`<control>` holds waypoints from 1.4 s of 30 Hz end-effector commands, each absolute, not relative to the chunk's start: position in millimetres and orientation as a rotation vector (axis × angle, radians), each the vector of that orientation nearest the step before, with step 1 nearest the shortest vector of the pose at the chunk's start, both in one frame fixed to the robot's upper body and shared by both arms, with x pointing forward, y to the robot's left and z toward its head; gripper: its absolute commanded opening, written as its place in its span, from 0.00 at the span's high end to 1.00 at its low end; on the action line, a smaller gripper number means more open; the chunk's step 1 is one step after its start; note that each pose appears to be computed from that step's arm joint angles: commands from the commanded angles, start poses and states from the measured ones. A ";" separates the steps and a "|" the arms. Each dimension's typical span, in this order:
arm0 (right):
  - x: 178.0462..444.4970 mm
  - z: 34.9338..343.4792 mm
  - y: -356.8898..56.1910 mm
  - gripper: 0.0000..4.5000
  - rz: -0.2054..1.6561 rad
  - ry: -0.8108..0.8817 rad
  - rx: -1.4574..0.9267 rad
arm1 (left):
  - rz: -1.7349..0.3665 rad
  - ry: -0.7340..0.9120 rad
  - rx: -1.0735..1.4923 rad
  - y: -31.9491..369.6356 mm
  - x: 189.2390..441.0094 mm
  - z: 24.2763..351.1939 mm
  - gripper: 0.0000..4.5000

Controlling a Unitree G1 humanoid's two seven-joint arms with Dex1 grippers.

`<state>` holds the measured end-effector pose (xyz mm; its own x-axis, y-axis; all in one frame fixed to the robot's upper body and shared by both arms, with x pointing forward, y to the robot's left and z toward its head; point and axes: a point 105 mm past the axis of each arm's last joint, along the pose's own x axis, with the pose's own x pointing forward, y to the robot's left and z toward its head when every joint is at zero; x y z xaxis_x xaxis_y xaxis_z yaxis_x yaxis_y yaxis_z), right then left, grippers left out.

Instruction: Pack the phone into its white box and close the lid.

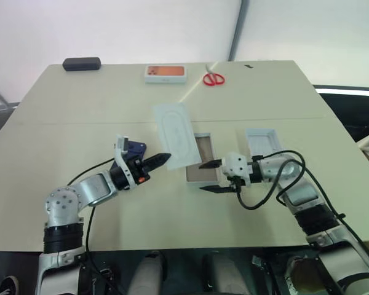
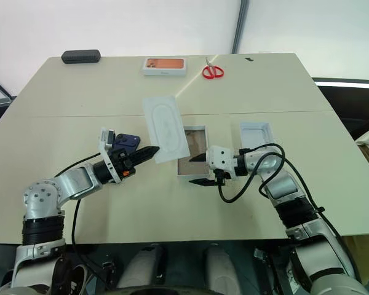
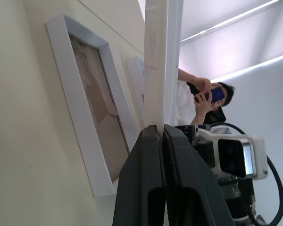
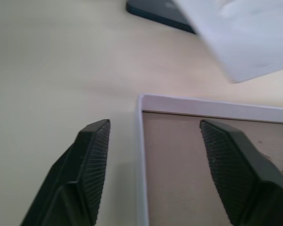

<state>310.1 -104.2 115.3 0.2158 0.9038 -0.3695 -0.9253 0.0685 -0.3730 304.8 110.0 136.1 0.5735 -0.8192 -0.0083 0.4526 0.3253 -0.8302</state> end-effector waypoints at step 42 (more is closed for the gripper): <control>314.6 164.8 -133.9 0.35 1.076 -0.111 -0.385 | -0.961 0.486 -0.643 86.5 327.4 131.0 0.10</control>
<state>312.0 -137.4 151.4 0.4703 0.8704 -0.1458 -0.8530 0.4059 -0.3281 323.8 85.1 114.3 0.4776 -0.8681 -0.1354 0.5272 0.4064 -0.7462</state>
